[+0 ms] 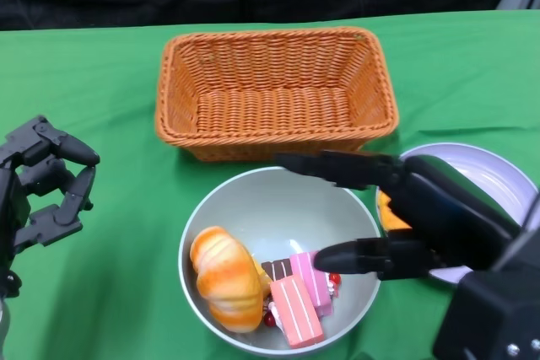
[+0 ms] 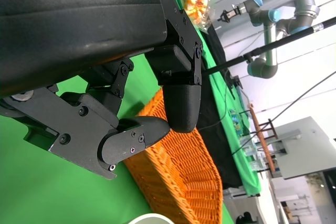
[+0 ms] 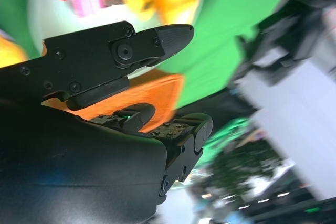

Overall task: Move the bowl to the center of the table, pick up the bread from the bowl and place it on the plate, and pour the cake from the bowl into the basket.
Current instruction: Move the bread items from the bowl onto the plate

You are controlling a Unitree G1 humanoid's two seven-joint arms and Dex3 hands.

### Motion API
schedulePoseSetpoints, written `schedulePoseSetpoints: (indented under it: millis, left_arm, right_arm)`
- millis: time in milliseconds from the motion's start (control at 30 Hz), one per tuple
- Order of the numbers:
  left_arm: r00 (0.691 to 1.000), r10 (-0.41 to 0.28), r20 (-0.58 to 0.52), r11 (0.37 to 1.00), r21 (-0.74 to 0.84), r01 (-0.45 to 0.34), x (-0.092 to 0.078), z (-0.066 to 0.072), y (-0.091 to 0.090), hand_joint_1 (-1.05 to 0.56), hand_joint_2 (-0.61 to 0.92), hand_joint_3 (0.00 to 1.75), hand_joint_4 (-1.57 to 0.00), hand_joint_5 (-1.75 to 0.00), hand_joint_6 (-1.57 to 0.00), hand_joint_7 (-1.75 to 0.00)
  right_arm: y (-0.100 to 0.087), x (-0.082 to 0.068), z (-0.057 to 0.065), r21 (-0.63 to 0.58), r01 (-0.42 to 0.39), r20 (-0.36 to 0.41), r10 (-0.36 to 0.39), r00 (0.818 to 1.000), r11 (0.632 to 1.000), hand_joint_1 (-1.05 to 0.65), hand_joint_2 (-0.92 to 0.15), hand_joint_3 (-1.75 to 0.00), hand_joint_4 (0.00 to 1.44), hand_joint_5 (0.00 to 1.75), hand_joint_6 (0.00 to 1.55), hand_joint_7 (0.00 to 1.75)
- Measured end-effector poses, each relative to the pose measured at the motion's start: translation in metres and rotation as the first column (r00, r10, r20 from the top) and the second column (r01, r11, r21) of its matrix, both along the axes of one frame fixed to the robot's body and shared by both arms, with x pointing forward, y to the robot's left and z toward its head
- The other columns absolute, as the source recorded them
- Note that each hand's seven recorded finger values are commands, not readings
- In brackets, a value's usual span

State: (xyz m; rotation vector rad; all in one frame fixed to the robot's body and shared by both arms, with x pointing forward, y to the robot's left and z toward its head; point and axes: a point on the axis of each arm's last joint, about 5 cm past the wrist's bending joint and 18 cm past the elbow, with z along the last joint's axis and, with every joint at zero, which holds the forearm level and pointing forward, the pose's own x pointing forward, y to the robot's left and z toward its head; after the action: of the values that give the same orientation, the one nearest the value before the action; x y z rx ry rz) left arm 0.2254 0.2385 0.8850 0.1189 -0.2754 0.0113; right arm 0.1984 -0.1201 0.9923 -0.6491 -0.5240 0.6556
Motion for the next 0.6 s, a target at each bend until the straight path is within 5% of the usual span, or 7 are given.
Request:
schedulePoseSetpoints:
  millis: [300,600]
  left_arm:
    - [1.0,0.008,0.005,1.0,0.013,-0.008,0.0,0.0,-0.001,-0.24,0.71,0.8,-0.76,-1.69,-0.69,-1.43]
    - [1.0,0.016,0.006,0.999,0.034,-0.016,0.0,-0.002,-0.003,-0.27,0.71,0.77,-0.73,-1.74,-0.68,-1.45]
  right_arm:
    - [0.04,0.009,-0.005,-0.082,-0.13,-0.119,0.12,0.986,0.988,-0.7,-0.92,-0.1,0.55,0.09,0.5,0.02]
    - [0.053,0.019,-0.013,-0.16,-0.231,-0.072,0.222,0.972,0.96,-0.7,-0.92,-0.09,0.49,0.05,0.52,0.01]
